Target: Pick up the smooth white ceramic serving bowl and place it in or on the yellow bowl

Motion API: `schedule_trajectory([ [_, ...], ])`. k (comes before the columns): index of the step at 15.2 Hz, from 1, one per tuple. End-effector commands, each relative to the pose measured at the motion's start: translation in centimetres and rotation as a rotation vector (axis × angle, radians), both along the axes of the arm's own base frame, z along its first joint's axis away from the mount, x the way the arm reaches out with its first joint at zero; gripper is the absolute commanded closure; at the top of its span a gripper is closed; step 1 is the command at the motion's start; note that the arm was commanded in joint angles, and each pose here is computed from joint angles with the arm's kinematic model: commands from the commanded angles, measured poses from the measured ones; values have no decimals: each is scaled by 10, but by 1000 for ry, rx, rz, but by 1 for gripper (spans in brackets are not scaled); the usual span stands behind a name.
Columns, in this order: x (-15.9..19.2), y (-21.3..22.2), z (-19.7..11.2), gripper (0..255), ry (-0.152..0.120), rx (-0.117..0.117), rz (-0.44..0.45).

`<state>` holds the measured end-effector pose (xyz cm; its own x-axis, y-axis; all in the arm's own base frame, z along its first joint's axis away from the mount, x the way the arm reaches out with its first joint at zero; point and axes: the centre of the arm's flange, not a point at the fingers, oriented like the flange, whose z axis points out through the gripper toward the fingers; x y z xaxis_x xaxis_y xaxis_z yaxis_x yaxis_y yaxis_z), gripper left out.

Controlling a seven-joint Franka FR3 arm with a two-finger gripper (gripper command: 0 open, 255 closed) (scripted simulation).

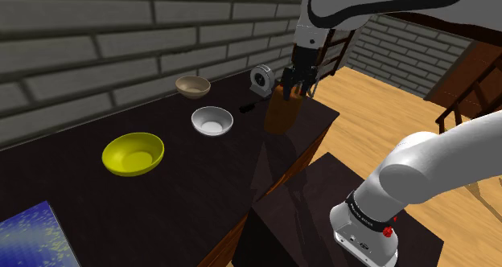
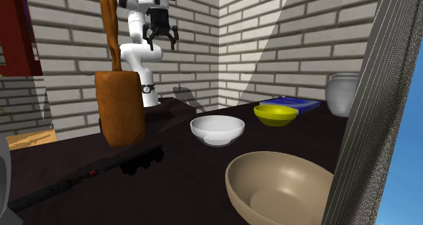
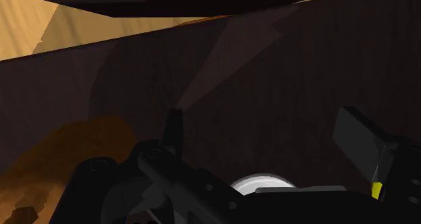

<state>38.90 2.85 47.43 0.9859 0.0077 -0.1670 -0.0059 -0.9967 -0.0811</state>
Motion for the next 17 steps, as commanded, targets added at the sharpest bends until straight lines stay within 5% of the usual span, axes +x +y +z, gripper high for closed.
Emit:
schedule_trajectory([
  [1,22,1,-17,0,-2,2,-1],
  [17,191,2,-141,0,-15,15,-13],
])
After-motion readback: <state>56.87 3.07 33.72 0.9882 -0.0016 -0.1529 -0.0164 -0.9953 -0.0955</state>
